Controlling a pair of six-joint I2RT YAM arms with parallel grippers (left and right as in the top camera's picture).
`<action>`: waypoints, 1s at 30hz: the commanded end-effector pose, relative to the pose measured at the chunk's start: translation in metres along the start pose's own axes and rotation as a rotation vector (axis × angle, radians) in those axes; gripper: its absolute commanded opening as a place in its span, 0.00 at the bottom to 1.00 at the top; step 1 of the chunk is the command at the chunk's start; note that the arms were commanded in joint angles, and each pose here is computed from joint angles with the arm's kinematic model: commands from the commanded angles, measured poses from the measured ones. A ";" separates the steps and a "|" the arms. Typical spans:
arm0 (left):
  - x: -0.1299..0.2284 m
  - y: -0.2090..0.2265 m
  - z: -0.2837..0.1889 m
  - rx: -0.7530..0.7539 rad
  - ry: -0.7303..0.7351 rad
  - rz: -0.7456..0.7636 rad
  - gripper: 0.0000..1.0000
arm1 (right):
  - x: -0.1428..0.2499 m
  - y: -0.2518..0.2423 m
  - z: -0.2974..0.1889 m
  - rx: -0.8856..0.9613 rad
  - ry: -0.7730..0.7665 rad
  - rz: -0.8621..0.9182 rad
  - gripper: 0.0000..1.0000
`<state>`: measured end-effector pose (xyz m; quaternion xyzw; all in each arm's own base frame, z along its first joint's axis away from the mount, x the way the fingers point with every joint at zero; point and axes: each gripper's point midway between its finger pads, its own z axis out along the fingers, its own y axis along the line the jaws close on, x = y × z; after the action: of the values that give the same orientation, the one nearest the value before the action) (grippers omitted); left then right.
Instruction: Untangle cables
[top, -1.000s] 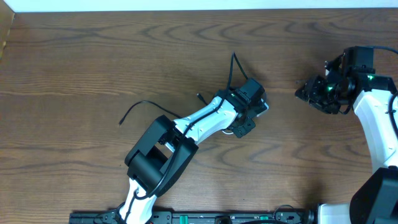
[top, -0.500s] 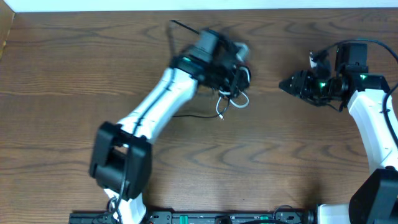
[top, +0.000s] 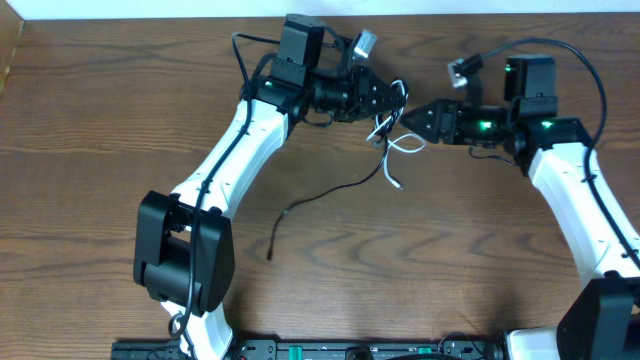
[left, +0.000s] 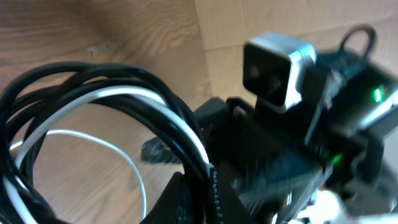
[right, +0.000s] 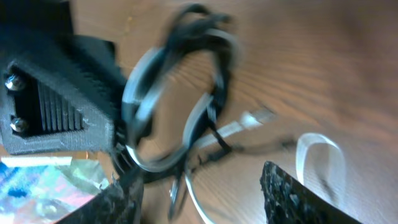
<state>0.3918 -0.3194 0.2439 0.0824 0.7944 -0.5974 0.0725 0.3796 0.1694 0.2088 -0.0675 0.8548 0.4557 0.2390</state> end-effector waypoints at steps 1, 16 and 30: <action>-0.004 -0.012 -0.003 0.047 0.007 -0.166 0.07 | -0.004 0.015 0.004 -0.054 -0.007 -0.055 0.57; -0.021 -0.010 -0.009 0.037 -0.063 -0.314 0.08 | -0.018 0.023 0.012 -0.042 -0.063 -0.087 0.54; -0.008 -0.020 -0.010 0.089 0.021 -0.321 0.08 | -0.034 -0.023 0.011 0.243 -0.189 0.094 0.37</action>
<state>0.4201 -0.3087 0.2474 -0.0798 0.7908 -0.6068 0.0125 0.4013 0.1849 0.2148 -0.0229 0.8613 0.4261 0.2758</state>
